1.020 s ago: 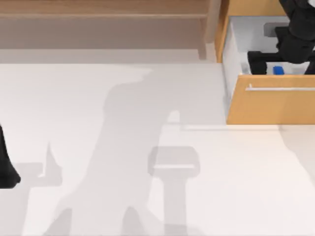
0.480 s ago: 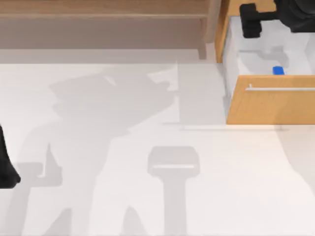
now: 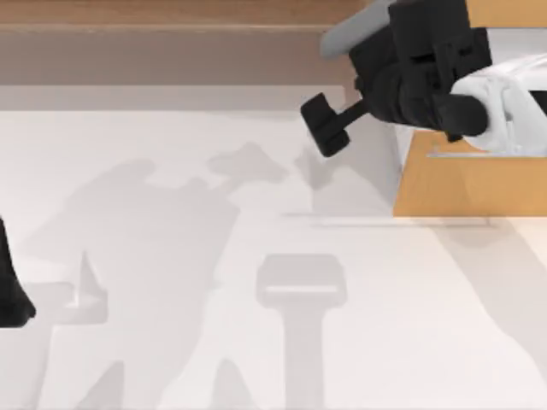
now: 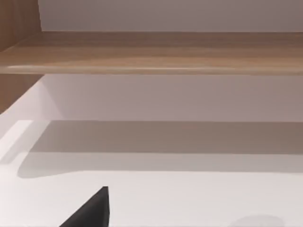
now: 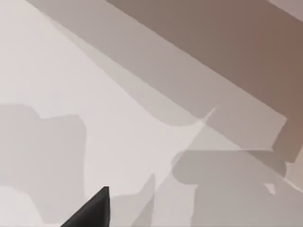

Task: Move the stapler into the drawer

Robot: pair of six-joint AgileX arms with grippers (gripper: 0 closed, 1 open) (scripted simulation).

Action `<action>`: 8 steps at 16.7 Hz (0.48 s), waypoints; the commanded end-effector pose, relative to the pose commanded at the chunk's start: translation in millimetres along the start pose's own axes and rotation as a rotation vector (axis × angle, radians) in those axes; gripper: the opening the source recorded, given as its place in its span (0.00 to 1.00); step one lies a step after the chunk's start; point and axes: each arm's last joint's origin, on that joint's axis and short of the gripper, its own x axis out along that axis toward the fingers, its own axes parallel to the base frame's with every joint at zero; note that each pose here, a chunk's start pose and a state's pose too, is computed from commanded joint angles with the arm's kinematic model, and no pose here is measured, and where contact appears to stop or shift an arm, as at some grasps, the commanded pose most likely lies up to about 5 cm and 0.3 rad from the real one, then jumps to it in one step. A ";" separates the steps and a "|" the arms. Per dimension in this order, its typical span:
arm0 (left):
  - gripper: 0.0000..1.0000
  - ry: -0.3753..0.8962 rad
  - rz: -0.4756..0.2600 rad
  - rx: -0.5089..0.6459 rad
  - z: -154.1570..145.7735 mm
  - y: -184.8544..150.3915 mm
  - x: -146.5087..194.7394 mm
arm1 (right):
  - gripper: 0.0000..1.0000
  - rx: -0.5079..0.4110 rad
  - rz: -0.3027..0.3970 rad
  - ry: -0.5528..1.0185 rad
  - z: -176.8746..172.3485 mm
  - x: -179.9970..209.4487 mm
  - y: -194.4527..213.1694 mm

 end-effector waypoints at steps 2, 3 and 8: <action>1.00 0.000 0.000 0.000 0.0 0.0 0.0 | 1.00 -0.157 0.019 -0.097 -22.7 1.7 30.3; 1.00 0.000 0.000 0.000 0.0 0.0 0.0 | 1.00 -0.241 0.016 -0.147 -34.9 0.5 42.5; 1.00 0.000 0.000 0.000 0.0 0.0 0.0 | 1.00 -0.651 -0.159 -0.361 -95.5 -25.1 66.1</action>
